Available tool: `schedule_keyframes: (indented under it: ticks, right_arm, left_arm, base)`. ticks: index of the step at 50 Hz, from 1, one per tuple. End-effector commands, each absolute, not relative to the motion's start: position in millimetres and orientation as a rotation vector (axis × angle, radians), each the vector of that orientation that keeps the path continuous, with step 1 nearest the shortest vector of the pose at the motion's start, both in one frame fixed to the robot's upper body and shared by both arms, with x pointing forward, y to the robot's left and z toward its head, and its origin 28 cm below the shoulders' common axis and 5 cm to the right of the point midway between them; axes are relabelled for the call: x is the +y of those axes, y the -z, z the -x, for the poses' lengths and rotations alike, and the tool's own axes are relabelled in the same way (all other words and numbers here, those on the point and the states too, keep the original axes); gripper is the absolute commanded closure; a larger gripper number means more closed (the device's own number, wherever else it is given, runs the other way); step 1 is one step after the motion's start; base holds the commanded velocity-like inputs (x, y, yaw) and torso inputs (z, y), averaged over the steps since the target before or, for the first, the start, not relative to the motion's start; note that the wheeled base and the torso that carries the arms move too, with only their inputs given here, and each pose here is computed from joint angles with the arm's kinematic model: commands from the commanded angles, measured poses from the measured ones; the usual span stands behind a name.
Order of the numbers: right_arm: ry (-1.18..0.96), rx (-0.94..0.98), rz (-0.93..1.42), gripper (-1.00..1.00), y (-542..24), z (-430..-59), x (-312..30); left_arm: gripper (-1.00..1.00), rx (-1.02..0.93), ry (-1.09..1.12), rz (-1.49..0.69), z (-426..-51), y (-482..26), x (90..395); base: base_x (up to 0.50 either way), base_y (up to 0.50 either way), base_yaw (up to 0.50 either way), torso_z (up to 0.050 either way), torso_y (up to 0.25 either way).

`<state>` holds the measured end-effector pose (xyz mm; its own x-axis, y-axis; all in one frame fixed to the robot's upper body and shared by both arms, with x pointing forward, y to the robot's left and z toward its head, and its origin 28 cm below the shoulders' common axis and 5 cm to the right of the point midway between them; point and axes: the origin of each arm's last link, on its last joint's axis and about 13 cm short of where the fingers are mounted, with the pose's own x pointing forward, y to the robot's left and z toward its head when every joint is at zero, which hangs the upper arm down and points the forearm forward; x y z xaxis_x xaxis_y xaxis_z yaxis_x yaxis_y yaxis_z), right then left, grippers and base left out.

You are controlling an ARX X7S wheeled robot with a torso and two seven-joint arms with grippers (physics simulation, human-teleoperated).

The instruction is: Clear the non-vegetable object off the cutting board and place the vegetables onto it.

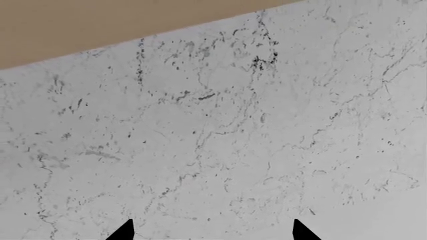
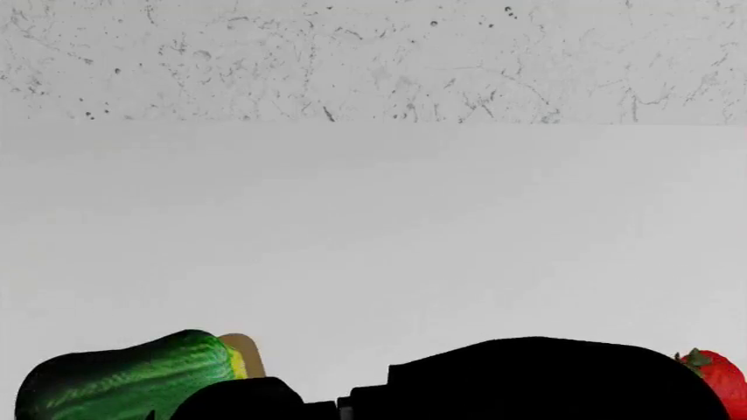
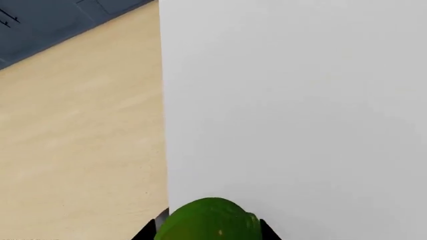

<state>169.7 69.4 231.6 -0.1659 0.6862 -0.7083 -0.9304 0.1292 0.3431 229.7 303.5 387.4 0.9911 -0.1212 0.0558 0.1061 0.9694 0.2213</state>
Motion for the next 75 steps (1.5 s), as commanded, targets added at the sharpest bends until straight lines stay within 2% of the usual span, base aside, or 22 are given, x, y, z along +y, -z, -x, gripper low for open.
schedule_keyframes:
  ticks: [1,11,27,40,75]
  right_arm:
    - [-1.510,0.935,0.331,1.00,-231.1,-165.4,72.8]
    - [-1.462,0.895,0.363,1.00,-247.0,-166.7,65.7]
    - [-1.436,0.754,0.374,1.00,-292.5,-145.3,45.8]
    - [-1.330,0.714,0.363,1.00,-304.0,-150.9,26.5]
    - [-1.091,0.731,0.261,1.00,-290.1,-157.8,-12.6]
  left_arm:
    - [-1.00,-0.109,0.152,-0.209,-227.6,-395.7,301.0]
    - [-1.00,-0.115,0.154,-0.202,-224.6,-396.7,301.8]
    - [-1.00,-0.121,0.165,-0.208,-224.0,-400.0,296.9]
    - [-1.00,-0.127,0.179,-0.217,-225.6,-404.1,291.9]
    - [-1.00,-0.145,0.213,-0.226,-230.3,-409.2,281.0]
  base:
    - [0.00,0.00,0.00,0.000,0.000]
    - [0.00,0.00,0.00,0.000,0.000]
    - [0.00,0.00,0.00,0.000,0.000]
    - [0.00,0.00,0.00,0.000,0.000]
    - [0.00,0.00,0.00,0.000,0.000]
